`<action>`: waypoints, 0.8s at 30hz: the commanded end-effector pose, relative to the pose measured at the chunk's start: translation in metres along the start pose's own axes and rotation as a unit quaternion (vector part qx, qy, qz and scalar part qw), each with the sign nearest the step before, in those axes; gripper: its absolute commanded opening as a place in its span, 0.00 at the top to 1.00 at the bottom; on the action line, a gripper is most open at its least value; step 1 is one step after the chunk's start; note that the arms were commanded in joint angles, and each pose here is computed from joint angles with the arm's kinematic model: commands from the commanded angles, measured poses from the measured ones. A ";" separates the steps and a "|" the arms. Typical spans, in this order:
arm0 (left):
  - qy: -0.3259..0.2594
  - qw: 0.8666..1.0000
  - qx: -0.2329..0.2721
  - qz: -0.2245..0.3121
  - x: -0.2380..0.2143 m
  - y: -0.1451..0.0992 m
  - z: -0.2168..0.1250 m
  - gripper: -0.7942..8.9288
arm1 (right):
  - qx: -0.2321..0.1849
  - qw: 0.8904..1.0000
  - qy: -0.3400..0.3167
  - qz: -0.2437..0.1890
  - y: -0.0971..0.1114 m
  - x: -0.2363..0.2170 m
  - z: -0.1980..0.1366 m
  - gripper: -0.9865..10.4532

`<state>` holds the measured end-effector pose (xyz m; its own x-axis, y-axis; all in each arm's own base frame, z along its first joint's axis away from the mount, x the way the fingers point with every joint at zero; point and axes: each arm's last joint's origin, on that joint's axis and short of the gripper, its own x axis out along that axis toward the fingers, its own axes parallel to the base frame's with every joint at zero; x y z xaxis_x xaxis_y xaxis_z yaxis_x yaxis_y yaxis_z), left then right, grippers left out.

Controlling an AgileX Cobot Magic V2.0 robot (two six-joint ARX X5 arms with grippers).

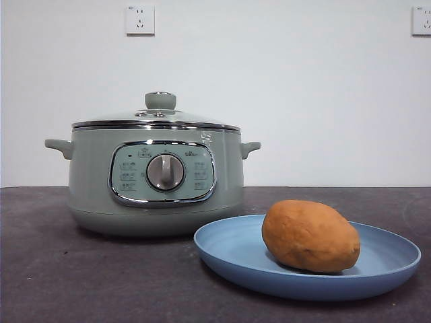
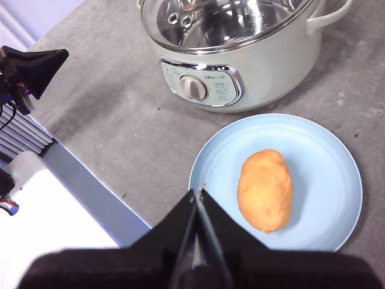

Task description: Take the potato out from the steamer,put the potato on the plate,close the lid

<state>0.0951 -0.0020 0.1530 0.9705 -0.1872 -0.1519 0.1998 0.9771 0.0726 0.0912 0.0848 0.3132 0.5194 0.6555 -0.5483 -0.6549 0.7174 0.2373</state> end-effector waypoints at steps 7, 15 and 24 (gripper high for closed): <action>0.005 1.000 -0.005 0.002 0.001 0.000 -0.005 0.92 | 0.002 1.000 -0.004 0.000 0.000 -0.001 0.001 0.91; 0.005 1.000 -0.005 0.002 0.001 0.000 -0.005 0.92 | 0.001 1.000 -0.005 -0.001 0.001 -0.001 0.001 0.91; 0.005 1.000 -0.005 0.002 0.001 0.000 -0.005 0.92 | 0.014 0.988 -0.100 -0.115 -0.020 -0.028 -0.005 0.91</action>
<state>0.0951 -0.0020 0.1530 0.9705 -0.1872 -0.1519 0.1998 0.9771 0.0726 0.0852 0.0527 0.3269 0.7474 0.5268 -0.4047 -0.5109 0.8452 0.1568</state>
